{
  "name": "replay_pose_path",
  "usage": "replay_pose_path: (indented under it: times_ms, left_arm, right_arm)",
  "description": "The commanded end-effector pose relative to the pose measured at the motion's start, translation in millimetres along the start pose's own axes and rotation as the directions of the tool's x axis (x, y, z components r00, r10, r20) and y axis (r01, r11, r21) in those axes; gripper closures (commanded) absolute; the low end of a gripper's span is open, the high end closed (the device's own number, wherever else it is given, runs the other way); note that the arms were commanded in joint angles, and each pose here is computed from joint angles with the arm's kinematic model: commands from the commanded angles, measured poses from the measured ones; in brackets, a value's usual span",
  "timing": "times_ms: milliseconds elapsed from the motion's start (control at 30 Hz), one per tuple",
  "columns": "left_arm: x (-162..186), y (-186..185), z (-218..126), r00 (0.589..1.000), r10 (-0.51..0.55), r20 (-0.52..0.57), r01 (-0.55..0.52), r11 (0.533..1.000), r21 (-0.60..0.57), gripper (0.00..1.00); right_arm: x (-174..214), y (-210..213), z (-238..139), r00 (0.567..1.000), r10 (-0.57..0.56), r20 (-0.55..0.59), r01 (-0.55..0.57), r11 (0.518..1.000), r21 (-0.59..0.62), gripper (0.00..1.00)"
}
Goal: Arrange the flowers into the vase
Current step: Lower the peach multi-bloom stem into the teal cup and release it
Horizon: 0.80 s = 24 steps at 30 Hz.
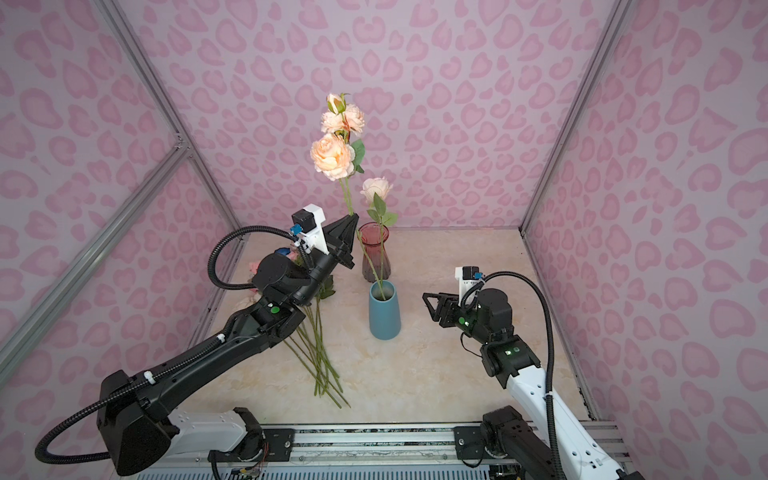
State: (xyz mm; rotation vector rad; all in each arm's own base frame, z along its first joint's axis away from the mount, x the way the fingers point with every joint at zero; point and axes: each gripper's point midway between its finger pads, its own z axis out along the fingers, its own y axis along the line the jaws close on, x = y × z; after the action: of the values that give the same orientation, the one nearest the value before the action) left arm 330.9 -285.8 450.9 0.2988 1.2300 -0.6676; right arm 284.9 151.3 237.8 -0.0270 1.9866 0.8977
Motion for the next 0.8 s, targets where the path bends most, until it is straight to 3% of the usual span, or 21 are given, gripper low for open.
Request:
replay_pose_path:
  times_ms: [0, 200, 433, 767]
  left_arm:
    - [6.7, 3.7, -3.9, 0.999, 0.010, 0.031, -0.009, 0.999, -0.042, 0.97]
    - [40.1, 7.5, -8.3, 0.999, -0.016, -0.030, 0.014, 0.997, -0.074, 0.97]
    - [79.4, 10.2, -17.4, 0.991, -0.073, -0.112, 0.059, 0.991, -0.119, 0.86]
    - [93.8, 4.9, -28.8, 0.984, -0.080, -0.160, 0.060, 0.991, -0.122, 0.77]
  right_arm:
    - [0.6, -3.6, 1.2, 1.000, -0.005, 0.008, 0.005, 1.000, 0.010, 0.40]
    - [2.6, -4.2, 3.4, 1.000, 0.009, 0.004, -0.009, 1.000, 0.004, 0.40]
    - [7.7, -11.5, 6.6, 0.999, 0.043, 0.003, -0.043, 0.999, 0.022, 0.41]
    - [6.3, -10.6, 7.6, 0.999, 0.046, 0.004, -0.046, 0.999, 0.017, 0.42]
